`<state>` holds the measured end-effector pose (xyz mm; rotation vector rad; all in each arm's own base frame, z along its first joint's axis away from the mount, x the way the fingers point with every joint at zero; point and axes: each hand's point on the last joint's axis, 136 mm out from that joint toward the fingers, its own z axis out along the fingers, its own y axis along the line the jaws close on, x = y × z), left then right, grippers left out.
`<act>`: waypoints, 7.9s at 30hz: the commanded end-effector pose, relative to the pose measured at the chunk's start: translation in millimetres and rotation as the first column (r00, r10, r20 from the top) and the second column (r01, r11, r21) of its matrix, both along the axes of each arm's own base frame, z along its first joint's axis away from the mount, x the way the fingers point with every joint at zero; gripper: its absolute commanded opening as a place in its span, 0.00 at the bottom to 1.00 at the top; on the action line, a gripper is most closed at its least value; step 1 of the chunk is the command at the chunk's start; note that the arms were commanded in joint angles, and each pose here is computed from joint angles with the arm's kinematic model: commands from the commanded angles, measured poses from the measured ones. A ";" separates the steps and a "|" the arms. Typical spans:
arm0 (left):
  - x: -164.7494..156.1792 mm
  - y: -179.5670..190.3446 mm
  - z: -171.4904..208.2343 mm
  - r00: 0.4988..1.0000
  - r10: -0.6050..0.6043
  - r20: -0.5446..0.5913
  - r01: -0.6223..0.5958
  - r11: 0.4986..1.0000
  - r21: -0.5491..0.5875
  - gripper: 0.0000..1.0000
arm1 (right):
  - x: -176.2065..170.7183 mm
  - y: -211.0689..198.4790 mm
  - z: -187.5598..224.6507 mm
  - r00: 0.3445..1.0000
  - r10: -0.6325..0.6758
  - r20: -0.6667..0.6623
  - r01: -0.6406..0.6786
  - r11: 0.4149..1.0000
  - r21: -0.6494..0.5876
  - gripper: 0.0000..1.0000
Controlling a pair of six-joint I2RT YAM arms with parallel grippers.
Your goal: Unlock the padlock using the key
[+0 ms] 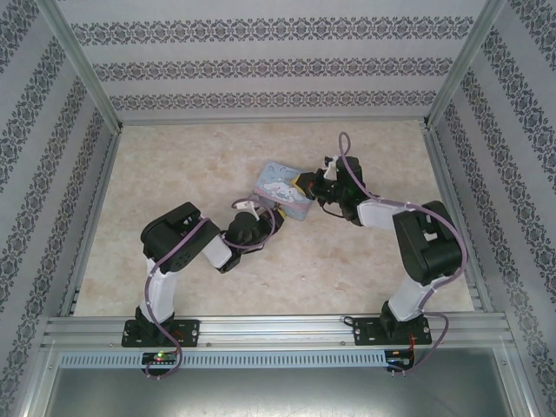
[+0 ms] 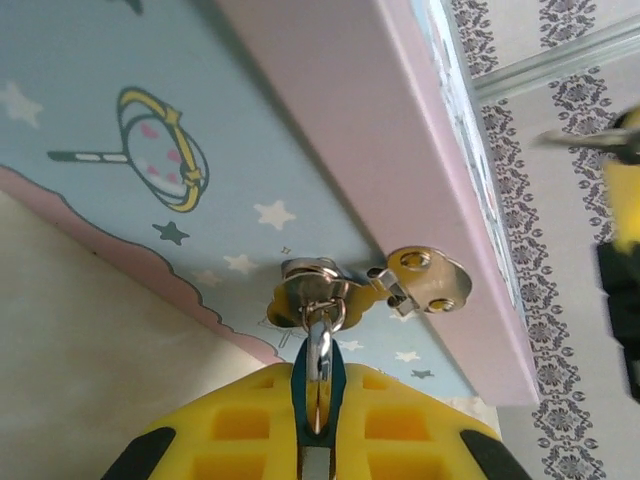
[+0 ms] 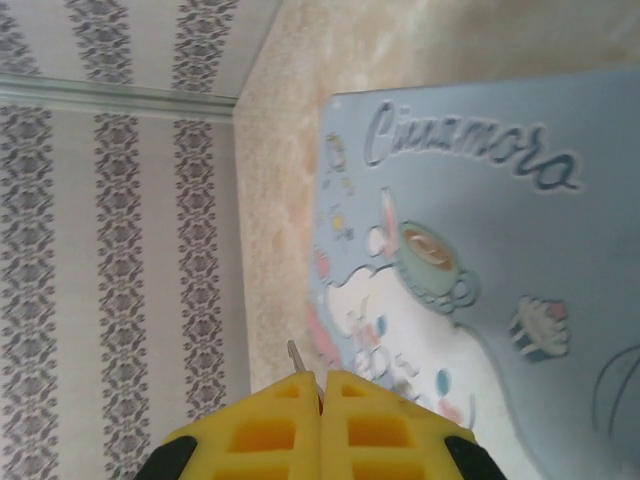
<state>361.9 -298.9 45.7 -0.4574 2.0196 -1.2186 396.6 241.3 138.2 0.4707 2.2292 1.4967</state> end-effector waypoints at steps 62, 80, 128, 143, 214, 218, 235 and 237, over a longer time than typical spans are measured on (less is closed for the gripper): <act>-39.4 -29.0 58.1 0.987 -0.089 -0.136 0.032 0.926 -0.377 0.00 | -132.3 -5.0 -62.1 0.983 -0.142 -0.115 0.136 0.989 -0.053 0.00; -40.2 -33.4 54.9 0.986 -0.090 -0.142 0.030 0.925 -0.378 0.00 | -126.9 -5.5 -63.8 0.980 -0.153 -0.124 0.148 0.988 -0.049 0.00; -41.9 -41.7 50.8 0.984 -0.105 -0.142 0.043 0.924 -0.381 0.00 | -117.7 -3.1 -55.0 0.982 -0.145 -0.118 0.143 0.989 -0.025 0.00; -44.5 -47.7 63.0 0.985 -0.116 -0.128 0.053 0.907 -0.418 0.00 | -111.6 -7.4 -58.3 0.977 -0.170 -0.126 0.169 0.985 -0.021 0.00; -65.5 -83.3 83.9 0.974 -0.191 -0.122 0.098 0.839 -0.535 0.00 | -81.1 13.0 -51.7 0.991 -0.060 -0.120 0.081 0.980 0.180 0.00; -65.4 -82.2 83.7 0.974 -0.187 -0.125 0.092 0.840 -0.535 0.00 | -86.9 19.3 -60.7 0.990 -0.051 -0.135 0.076 0.979 0.189 0.00; -65.9 -78.4 79.8 0.977 -0.176 -0.121 0.089 0.851 -0.518 0.00 | -101.9 6.8 -78.9 0.984 -0.075 -0.161 0.108 0.971 0.212 0.00; -65.6 -78.6 78.5 0.977 -0.175 -0.123 0.088 0.851 -0.517 0.00 | -103.8 8.9 -76.4 0.985 -0.071 -0.156 0.104 0.971 0.214 0.00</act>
